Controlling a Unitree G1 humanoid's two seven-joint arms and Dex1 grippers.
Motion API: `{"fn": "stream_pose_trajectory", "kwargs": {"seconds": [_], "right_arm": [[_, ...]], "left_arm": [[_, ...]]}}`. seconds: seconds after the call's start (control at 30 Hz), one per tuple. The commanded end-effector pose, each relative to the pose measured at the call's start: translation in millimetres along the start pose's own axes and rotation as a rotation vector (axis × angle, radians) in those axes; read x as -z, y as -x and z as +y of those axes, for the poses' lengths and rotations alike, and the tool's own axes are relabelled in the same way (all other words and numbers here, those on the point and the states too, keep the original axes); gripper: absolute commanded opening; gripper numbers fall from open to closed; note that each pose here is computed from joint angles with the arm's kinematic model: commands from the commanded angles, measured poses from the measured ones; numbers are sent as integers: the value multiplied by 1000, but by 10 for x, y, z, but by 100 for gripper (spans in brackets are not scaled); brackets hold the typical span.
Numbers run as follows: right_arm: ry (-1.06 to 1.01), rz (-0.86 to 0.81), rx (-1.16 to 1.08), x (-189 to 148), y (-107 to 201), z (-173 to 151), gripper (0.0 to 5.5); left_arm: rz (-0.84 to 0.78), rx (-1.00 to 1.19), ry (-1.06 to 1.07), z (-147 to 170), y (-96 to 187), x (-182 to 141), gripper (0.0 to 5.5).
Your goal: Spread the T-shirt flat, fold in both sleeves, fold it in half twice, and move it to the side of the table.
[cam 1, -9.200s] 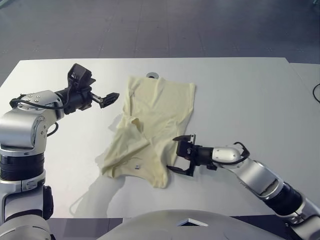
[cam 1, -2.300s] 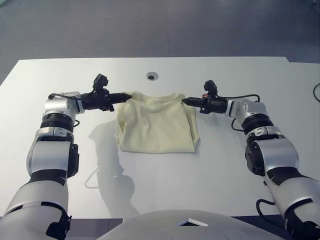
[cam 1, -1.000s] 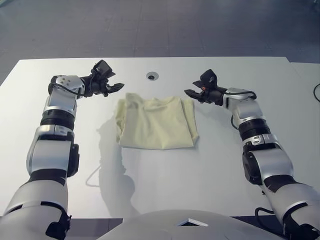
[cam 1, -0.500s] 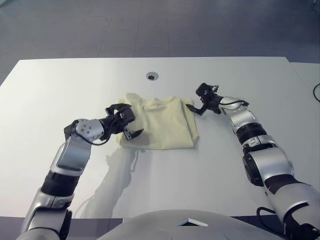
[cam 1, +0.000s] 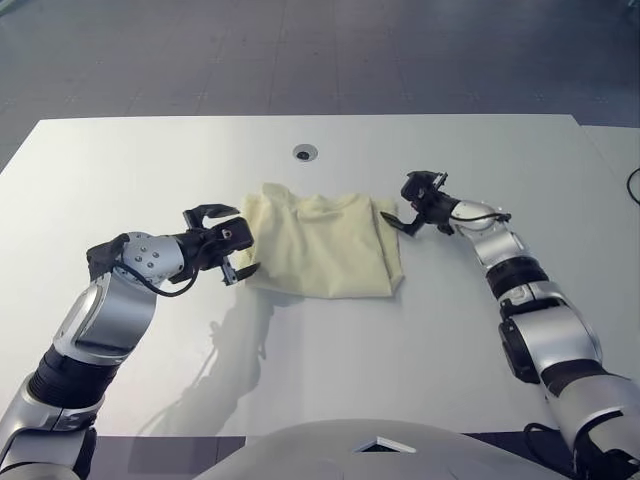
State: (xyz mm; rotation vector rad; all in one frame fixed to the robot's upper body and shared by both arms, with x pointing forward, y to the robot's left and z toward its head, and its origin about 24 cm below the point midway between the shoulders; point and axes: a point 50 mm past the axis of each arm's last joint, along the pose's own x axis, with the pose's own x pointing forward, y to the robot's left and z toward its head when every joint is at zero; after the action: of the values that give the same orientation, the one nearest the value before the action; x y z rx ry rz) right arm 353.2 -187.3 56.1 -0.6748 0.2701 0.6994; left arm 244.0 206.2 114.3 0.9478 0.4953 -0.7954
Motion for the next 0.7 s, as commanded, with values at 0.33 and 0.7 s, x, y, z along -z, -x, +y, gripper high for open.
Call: {"fn": "stream_pose_trajectory", "kwargs": {"seconds": [0.33,0.7], "right_arm": [[-41,29,-231,-99,657,584,538],[-54,-98,-548,-759,1176,1120,538]], "left_arm": [[99,54,25,12,-144,391,540],[253,-190,-19,745,-17,818,540]]}}
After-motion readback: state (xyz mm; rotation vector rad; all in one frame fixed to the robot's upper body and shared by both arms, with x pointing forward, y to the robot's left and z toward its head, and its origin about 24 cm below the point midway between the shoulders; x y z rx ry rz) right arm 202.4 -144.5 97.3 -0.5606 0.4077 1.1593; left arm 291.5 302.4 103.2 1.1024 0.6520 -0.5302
